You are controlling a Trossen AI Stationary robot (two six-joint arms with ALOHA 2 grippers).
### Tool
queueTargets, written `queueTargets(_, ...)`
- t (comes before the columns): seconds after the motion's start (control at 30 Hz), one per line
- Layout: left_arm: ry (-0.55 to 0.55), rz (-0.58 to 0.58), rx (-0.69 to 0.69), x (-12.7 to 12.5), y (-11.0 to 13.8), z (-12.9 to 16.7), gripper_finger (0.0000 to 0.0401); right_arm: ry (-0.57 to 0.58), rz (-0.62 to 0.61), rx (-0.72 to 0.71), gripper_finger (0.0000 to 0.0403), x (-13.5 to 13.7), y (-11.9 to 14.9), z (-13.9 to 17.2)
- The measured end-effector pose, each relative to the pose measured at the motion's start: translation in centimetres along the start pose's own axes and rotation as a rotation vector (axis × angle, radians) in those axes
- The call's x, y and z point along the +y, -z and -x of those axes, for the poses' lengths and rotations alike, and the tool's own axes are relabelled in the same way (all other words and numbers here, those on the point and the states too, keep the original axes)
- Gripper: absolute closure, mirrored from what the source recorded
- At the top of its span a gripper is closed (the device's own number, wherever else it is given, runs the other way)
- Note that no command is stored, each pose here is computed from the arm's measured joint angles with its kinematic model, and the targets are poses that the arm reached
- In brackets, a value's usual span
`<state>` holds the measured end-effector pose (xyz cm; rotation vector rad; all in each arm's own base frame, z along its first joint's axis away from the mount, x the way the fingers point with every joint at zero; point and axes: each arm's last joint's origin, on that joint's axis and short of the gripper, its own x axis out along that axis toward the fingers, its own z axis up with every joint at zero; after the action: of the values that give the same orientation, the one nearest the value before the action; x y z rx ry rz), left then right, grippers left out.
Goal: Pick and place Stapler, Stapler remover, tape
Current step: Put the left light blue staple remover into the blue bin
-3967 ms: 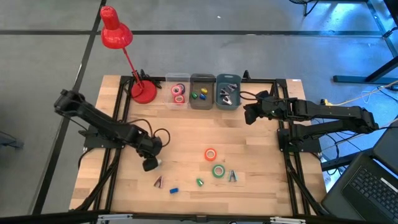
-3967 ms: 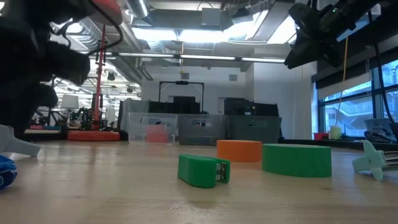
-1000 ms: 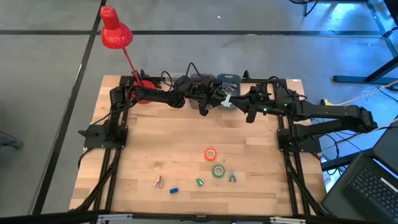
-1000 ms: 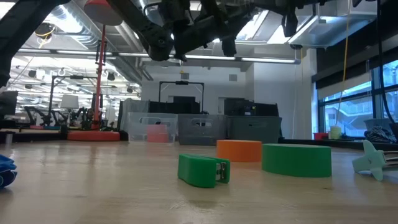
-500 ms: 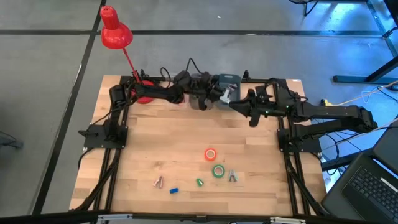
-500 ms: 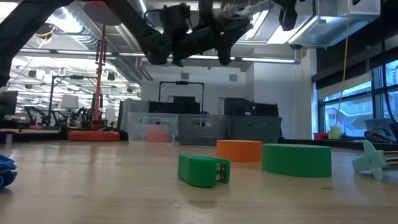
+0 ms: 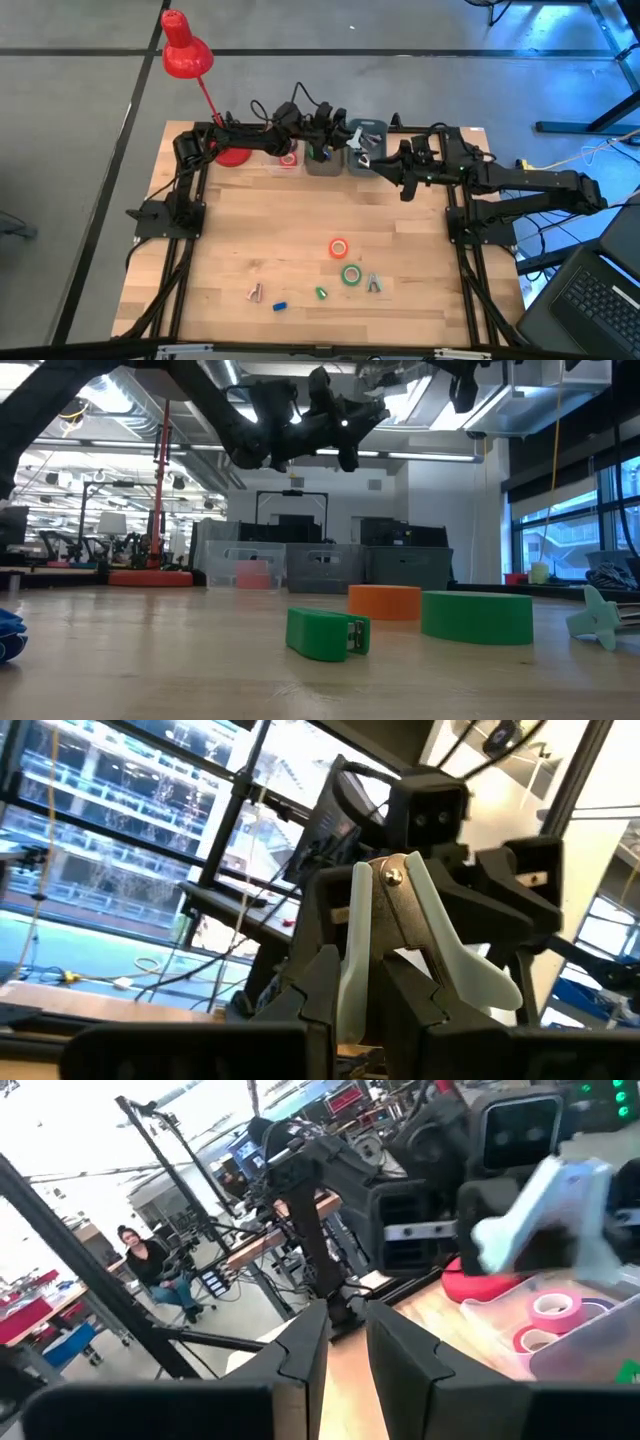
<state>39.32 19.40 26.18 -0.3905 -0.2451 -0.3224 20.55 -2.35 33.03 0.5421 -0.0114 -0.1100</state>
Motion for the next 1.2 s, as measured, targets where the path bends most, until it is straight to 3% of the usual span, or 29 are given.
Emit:
queueTargets(0.27,0.003,0.009,-0.001,-0.2,0.1,-0.2,0.0369,0.013,0.000,-0.001,0.0327,-0.1,0.0,0.0)
queueTargets(0.77,-0.062,-0.091,-0.055,-2.1,1.4,-2.4,0.0369,0.042,-0.027,-0.007,0.0327,-0.2,0.1,-0.2)
queueTargets(1.2,-0.055,-0.153,0.039,-3.4,0.3,-5.6,0.0369,0.047,0.009,-0.002,0.0327,-0.3,0.2,-0.4)
